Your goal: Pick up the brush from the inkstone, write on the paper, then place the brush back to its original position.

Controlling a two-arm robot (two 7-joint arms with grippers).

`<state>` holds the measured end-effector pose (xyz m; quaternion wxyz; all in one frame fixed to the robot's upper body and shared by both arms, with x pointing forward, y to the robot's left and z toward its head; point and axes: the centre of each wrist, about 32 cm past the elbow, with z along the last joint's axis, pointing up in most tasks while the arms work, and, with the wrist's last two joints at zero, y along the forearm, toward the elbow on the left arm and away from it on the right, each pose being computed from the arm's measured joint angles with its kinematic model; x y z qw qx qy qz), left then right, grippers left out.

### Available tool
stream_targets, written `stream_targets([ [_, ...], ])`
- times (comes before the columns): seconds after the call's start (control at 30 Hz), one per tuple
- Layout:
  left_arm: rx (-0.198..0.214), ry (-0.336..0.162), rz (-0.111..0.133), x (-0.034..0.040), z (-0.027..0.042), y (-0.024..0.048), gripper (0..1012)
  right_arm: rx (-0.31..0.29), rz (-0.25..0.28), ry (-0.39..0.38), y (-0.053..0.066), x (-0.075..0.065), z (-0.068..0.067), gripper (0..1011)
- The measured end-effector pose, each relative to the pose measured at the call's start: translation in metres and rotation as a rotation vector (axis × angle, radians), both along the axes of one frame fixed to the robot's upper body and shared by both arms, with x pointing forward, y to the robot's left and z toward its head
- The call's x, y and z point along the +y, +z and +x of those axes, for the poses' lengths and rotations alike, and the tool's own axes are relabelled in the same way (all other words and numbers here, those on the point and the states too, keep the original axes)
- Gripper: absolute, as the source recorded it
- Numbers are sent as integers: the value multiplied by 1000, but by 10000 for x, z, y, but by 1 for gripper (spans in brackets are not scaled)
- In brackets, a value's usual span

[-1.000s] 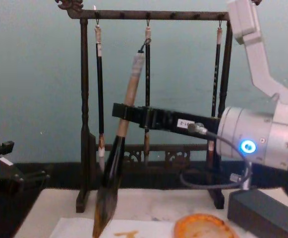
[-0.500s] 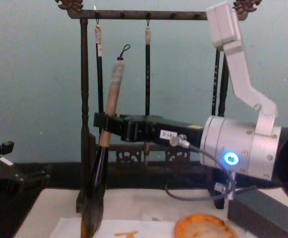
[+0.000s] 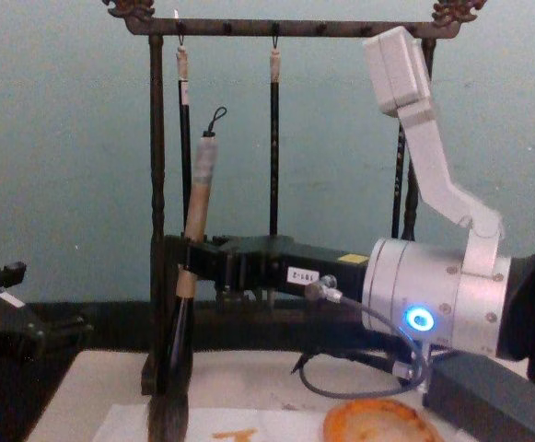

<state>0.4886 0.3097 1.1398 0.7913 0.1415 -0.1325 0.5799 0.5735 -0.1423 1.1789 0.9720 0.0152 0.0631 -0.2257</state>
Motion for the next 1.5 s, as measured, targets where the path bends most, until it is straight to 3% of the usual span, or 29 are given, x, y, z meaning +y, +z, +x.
stream_targets([
  [0.7, 0, 0, 0, 0, 0, 0, 1010, -17, -31, -2, -40, -19, -52, 174],
  [1.5, 0, 0, 0, 0, 0, 0, 1010, -66, -72, -27, -5, -93, -84, 174],
])
